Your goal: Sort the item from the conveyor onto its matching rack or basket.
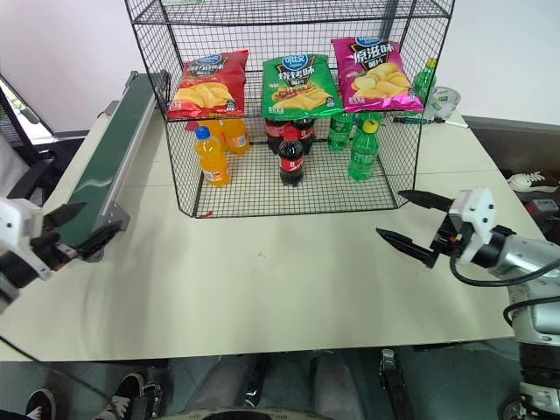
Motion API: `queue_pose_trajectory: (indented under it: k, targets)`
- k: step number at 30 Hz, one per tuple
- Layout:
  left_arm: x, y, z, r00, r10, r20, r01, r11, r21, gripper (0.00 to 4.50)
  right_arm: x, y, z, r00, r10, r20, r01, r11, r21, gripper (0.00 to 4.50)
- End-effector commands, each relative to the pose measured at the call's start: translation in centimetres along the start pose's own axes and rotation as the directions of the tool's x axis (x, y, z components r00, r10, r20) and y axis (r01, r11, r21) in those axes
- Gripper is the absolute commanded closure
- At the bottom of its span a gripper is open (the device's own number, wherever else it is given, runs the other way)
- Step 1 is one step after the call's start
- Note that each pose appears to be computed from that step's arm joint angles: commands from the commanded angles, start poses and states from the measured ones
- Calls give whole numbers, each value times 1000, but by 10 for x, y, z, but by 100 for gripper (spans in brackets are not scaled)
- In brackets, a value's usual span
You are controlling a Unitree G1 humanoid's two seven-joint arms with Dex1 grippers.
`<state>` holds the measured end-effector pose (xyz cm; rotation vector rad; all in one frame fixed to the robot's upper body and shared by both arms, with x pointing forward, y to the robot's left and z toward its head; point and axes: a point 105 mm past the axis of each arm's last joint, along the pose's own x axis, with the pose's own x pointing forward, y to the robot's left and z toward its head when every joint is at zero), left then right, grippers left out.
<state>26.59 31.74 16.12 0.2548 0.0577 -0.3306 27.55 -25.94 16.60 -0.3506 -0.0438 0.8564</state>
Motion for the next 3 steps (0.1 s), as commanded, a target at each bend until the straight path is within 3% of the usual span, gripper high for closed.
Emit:
queue_pose_trajectory:
  k: [1, 3]
  targets:
    - [-7, 14, 4, 999, 43, -3, -43, 995, 85, 6, -14, -8, 1, 999, -29, -13, 28, 999, -42, 0]
    - [-8, 15, 4, 999, 46, 14, -47, 995, 91, 6, -15, -8, 0, 999, -31, -11, 30, 999, -41, 0]
